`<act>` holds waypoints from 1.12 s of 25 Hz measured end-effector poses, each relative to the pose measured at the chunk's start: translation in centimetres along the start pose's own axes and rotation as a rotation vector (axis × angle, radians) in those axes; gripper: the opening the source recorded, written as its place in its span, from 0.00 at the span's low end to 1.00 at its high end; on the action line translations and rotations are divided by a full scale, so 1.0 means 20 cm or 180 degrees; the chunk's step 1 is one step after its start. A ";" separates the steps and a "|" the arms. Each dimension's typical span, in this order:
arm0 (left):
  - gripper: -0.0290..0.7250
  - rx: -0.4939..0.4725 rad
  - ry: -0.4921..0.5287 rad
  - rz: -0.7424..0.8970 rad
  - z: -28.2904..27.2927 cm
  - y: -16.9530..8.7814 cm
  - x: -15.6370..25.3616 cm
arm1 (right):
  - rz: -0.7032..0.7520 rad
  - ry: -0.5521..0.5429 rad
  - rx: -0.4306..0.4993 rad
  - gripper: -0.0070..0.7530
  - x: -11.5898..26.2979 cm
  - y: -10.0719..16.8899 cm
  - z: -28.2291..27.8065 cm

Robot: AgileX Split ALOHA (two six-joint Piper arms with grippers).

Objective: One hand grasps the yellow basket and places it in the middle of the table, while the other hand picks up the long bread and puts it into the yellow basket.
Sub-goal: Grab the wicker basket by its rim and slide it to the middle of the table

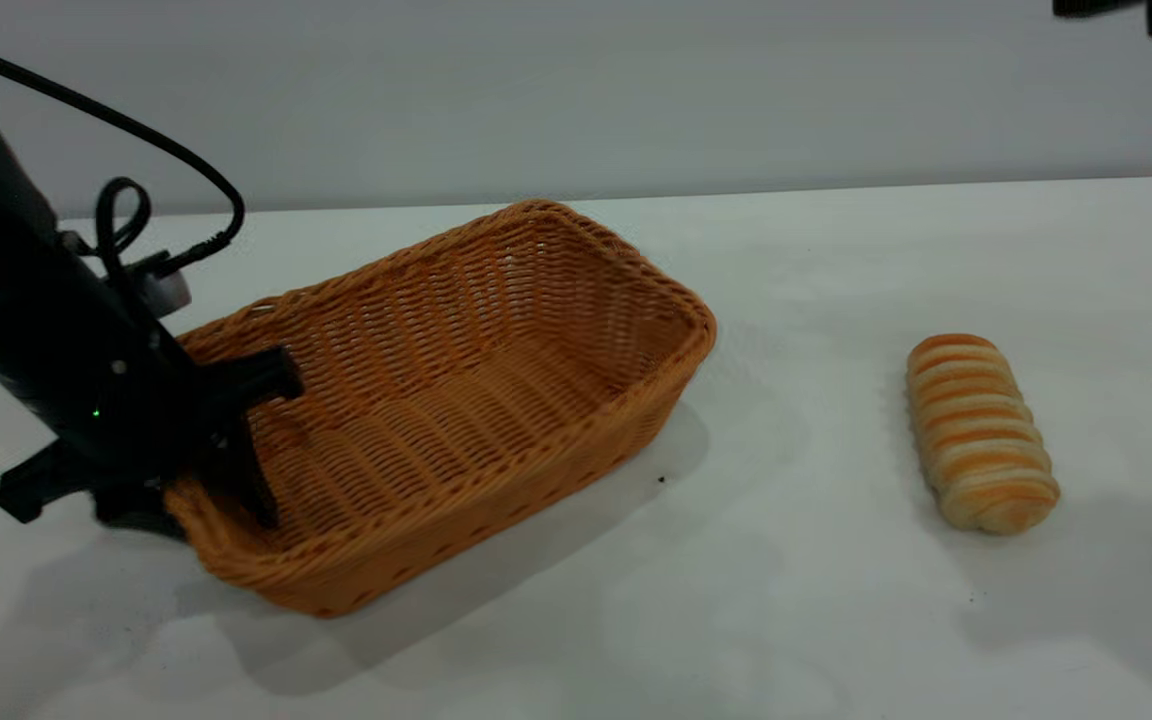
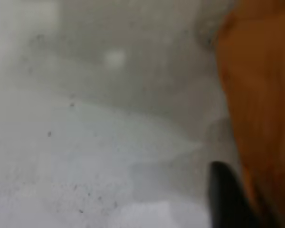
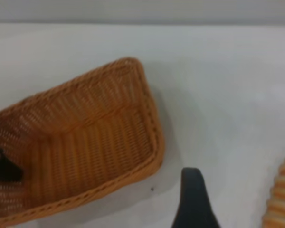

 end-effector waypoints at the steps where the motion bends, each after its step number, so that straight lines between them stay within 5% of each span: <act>1: 0.20 0.0042 -0.0056 -0.0065 -0.01 -0.02 -0.03 | 0.0027 0.0043 0.0011 0.77 0.01 -0.01 0.02; 13: 0.18 0.0488 0.0105 0.1619 -0.06 -0.34 -0.32 | 0.0107 0.0700 0.0440 0.77 0.21 -0.27 0.35; 22: 0.18 0.0511 0.0480 0.1441 0.12 -0.35 -0.37 | 0.0428 0.1171 0.0588 0.77 0.38 -0.51 0.66; 25: 0.30 0.0537 0.0521 0.1411 0.13 -0.36 -0.36 | 0.0515 0.1331 0.0585 0.77 0.46 -0.56 0.75; 28: 0.57 0.0559 0.0646 0.1498 0.12 -0.36 -0.34 | 0.0561 0.1426 0.0592 0.77 0.51 -0.59 0.82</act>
Point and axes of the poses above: a point on each arm's last joint axis where the gripper is mounted, z pointing out along that axis toward the gripper, y along the wrist's bending axis when the last joint is at zero, x = y × z, the point moved 6 cm from there along z, pointing out along that axis toward the gripper, and after that the axes turned 1 degree about z, right-handed, at the moved point
